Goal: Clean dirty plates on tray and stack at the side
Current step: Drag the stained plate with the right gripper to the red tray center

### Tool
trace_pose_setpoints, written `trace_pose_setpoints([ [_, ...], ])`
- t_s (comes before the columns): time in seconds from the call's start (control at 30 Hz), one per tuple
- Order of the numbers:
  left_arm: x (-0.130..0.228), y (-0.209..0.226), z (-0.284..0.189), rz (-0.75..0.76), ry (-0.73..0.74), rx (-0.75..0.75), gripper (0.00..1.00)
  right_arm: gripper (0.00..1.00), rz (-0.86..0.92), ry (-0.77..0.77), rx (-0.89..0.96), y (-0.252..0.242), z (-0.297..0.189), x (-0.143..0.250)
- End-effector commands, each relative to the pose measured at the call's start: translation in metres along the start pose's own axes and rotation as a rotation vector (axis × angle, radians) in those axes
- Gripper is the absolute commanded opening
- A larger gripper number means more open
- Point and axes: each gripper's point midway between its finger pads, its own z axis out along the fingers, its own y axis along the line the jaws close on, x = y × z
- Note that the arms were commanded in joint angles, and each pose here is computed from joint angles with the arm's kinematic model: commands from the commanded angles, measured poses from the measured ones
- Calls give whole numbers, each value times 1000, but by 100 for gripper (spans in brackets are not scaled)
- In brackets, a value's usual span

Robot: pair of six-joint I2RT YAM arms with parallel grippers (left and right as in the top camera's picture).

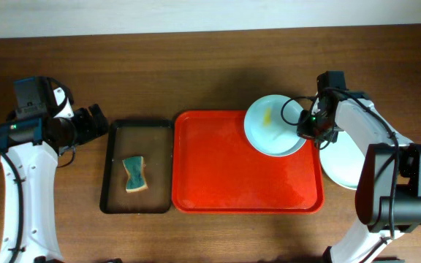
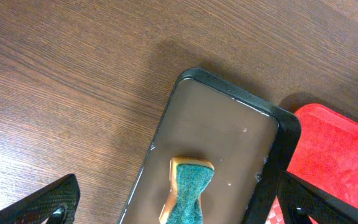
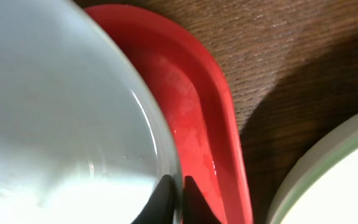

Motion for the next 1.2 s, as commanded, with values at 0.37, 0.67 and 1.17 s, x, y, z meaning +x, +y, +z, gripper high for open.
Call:
trace_pose_setpoints([
  [0.37,-4,-2,-5,-10,-15,12,99,4,-58,164,31,13,5,46],
  [0.67,-4,-2,-5,-10,-15,12,99,4,-199,339,-31,100,0,126],
  [1.17,-4,-2,-5,-10,-14,12,99,43,-193,357,0,102,-2,137],
])
